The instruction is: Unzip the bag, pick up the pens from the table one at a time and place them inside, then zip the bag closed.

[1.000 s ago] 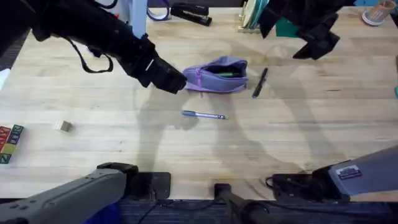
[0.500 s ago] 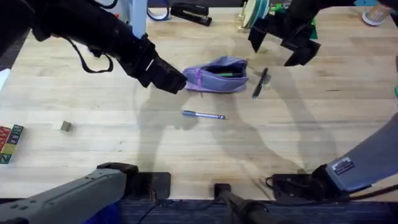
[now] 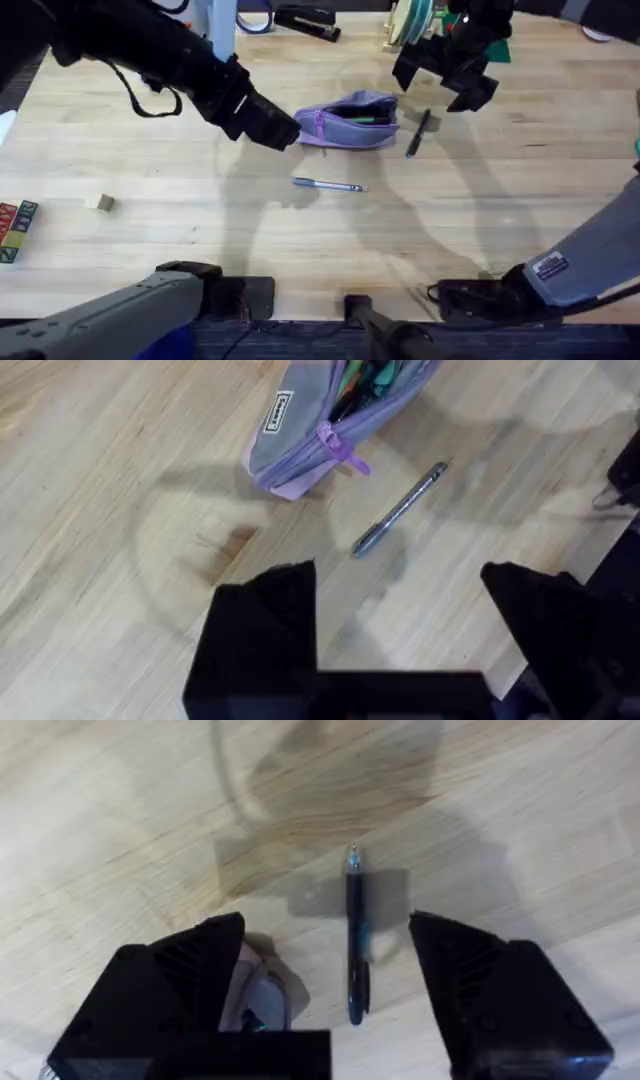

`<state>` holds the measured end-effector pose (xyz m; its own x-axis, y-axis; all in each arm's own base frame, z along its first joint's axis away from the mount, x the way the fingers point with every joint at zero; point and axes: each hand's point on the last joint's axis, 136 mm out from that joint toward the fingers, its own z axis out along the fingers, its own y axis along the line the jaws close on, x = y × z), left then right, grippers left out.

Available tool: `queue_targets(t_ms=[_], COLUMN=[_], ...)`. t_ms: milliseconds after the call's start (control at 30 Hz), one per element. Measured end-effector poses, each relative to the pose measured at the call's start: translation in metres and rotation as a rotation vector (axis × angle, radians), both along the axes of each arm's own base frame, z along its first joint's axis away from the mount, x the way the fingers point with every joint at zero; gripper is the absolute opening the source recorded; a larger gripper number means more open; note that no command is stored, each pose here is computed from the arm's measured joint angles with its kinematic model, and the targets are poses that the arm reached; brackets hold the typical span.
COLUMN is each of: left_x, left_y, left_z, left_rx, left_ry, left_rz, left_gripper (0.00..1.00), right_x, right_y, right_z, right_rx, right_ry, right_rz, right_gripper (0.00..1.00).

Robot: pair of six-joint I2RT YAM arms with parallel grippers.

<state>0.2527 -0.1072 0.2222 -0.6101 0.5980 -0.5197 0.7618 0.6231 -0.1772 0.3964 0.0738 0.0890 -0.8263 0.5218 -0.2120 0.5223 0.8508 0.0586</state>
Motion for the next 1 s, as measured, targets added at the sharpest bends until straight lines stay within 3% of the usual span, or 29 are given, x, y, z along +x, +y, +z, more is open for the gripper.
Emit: queue_targets(t_ms=[433,667,833,1000], left_x=[0.0,0.0,0.0,0.0], left_y=[0.0,0.0,0.0,0.0], left_z=[0.0,0.0,0.0,0.0], left_rx=[0.0,0.0,0.0,0.0], left_ry=[0.0,0.0,0.0,0.0], left_rz=[0.0,0.0,0.0,0.0], left_gripper=[0.995,0.993,0.993,0.994], right_x=[-0.005,-0.005,-0.007,-0.007], right_y=[-0.002,0.0,0.0,0.002], right_z=[-0.05,-0.05,-0.05,-0.051], right_rx=[-0.01,0.007,0.014,0.024], right_ry=[0.092,0.094,0.101,0.103], right_rz=[-0.005,-0.005,-0.003,0.0], right_gripper=[0.994,0.954,0.761,0.249])
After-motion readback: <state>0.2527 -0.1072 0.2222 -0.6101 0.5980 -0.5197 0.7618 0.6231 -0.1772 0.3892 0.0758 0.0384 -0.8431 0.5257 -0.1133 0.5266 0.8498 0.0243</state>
